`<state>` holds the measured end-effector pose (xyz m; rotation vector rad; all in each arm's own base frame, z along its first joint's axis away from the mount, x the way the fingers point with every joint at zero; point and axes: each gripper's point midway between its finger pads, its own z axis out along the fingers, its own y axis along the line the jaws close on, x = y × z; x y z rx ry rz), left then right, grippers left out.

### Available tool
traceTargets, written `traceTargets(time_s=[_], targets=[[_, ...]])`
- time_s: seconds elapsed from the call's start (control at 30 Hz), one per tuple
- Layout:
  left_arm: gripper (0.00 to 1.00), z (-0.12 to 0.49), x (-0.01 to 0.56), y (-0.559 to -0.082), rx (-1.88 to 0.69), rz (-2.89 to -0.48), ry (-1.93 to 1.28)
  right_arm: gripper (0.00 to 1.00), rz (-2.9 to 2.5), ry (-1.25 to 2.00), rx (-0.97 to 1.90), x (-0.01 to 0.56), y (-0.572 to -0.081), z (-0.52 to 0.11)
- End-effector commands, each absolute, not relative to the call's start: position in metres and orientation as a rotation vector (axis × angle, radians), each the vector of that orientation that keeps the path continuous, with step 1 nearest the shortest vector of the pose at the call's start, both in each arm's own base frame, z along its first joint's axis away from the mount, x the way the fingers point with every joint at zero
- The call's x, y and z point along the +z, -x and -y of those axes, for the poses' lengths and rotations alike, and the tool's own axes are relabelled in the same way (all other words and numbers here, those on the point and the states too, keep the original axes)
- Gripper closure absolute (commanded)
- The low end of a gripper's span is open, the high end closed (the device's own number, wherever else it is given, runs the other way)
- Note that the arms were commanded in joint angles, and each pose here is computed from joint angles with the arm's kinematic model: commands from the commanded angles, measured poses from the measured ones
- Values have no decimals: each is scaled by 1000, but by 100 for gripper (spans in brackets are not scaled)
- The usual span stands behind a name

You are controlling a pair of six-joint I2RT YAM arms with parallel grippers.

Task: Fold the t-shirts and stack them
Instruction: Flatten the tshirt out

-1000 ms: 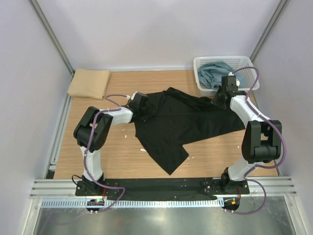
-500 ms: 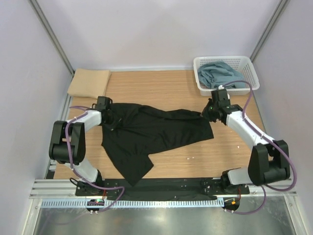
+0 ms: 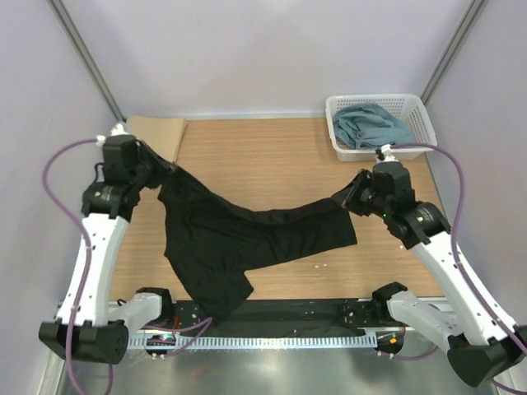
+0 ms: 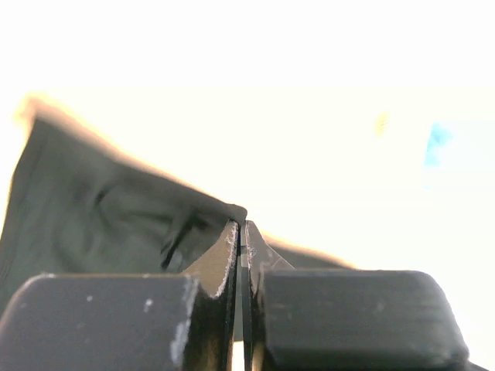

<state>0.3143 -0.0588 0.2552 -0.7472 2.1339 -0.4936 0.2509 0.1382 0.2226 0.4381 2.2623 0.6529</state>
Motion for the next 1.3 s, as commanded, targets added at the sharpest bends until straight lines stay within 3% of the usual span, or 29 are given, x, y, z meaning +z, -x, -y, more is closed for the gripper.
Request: traceTargets(time_s=[0.0,0.23,0.5,0.57,0.67,0.83,1.0,1.03,1.23,1.27], targets=[[100,58,347,-298,-534,-1954,590,99,-2108,-316,762,294,-233,-141],[100,66,499,-227,-600,-1589,279,99,-1824,-68,923,393,-169,-135],[100,47,651,-91,-593,-1094,71,99,-1475,51,1087,502,-85,-118],[100,42,680,-64,-607,-991,52,99,-1469,48,1097,515,-85,-118],[100,47,697,-73,-638,-961,28,99,-1427,24,1087,537,-90,-115],[100,77,676,-163,-665,-1100,8,99,-1502,-94,1010,525,-143,-119],[100,115,597,-296,-585,-1365,-66,99,-1748,-249,741,450,-231,-117],[100,125,560,-341,-568,-1466,-73,99,-1786,-263,687,435,-244,-116],[100,140,407,-470,-567,-1748,-107,99,-1923,-350,476,330,-331,-113],[100,143,349,-498,-562,-1857,-100,99,-1953,-379,451,312,-342,-109]])
